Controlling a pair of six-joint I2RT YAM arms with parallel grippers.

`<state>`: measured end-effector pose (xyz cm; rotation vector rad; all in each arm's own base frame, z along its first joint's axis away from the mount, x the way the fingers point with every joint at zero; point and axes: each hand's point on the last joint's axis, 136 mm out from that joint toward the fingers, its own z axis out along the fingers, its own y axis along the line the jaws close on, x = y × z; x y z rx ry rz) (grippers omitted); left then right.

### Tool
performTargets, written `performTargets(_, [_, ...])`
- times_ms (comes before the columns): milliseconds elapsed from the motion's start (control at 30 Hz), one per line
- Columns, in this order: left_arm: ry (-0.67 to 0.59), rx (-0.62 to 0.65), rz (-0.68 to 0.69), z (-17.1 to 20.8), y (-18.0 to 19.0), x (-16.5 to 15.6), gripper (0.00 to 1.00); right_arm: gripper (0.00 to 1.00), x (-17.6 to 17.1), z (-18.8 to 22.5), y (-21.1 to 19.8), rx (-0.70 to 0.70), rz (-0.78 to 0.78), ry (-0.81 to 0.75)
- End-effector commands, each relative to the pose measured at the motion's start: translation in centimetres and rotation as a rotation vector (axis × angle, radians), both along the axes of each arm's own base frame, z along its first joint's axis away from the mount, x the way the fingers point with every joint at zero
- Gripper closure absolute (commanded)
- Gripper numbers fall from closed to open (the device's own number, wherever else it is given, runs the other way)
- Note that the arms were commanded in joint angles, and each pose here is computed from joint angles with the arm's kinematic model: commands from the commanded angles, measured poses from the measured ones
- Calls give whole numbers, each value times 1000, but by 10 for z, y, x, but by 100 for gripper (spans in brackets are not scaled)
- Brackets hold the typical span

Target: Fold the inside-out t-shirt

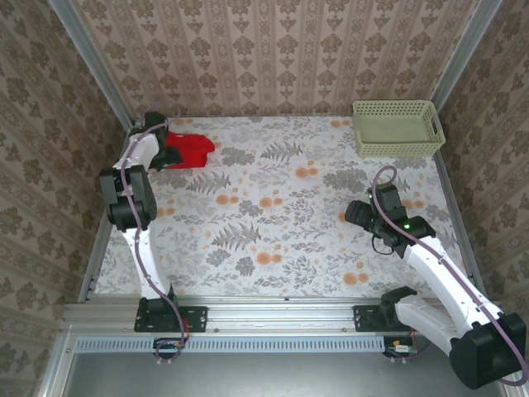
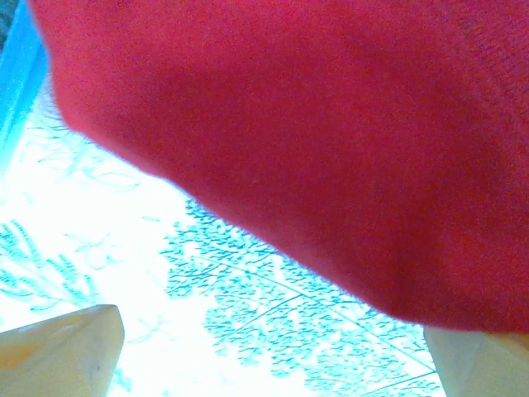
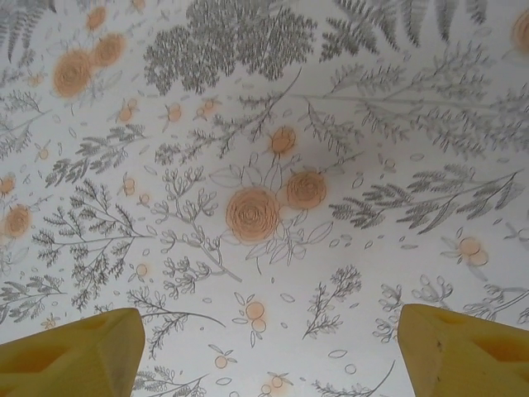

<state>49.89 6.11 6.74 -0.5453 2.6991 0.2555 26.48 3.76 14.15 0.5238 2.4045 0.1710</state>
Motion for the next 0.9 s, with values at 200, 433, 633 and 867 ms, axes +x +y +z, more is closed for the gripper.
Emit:
performTargets(200, [-254,4,54,74,-10,-88,0,5,46,39,-50,-203,-111,-112])
performTargets(433, [-630,286,45,99,13,-135,0,0,84,2,-91,-425,-198,-233])
performTargets(633, [-636,363,-149,70,-8,-120,0,0,109,-25,-89,-487,-98,-299])
performTargets(867, [-773,244,-472,49,-65,-101,0,0,122,-15,-76,-433,-11,-456])
